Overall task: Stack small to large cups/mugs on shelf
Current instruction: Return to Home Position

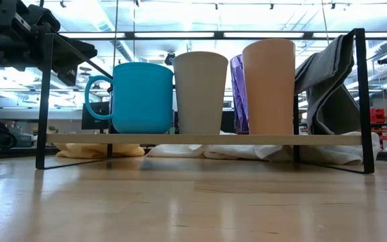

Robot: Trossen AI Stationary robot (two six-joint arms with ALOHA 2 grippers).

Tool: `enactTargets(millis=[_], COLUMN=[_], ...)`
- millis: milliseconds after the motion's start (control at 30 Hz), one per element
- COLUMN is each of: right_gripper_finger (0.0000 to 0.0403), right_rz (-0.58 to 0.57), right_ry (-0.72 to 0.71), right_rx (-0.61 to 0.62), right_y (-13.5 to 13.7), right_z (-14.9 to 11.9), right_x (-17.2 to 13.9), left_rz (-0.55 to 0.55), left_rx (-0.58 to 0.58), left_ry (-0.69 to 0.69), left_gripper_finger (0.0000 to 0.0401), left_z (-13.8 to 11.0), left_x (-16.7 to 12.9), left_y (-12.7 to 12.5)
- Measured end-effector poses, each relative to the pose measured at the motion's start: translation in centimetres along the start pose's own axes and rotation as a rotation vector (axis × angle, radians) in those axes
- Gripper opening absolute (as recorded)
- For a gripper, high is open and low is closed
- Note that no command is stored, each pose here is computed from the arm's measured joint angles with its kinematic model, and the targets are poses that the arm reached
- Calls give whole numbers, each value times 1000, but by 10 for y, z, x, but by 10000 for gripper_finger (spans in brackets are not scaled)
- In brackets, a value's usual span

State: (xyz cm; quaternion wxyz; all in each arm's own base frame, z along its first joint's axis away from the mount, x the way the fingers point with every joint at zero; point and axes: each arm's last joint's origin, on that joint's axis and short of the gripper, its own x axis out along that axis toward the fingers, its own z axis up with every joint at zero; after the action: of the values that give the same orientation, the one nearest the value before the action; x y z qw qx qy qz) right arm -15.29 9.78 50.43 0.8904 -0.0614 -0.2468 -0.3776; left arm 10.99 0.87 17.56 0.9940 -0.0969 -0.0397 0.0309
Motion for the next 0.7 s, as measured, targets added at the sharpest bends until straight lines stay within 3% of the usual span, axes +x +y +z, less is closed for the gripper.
enactTargets(millis=[167,467,700], right_gripper_finger=[137,137,137], right_rz=[67,226,237], right_ry=[-149,-125,-44], right_rx=[-19,119,232], right_y=[0,14,42], right_z=[-40,-144,-224], right_x=[33,100,119], left_rz=[0,0,0], left_rx=[1,1,1], left_ry=[0,0,0], left_gripper_finger=[66,58,53], left_z=[0,0,0], left_x=[0,0,0], left_y=[0,0,0])
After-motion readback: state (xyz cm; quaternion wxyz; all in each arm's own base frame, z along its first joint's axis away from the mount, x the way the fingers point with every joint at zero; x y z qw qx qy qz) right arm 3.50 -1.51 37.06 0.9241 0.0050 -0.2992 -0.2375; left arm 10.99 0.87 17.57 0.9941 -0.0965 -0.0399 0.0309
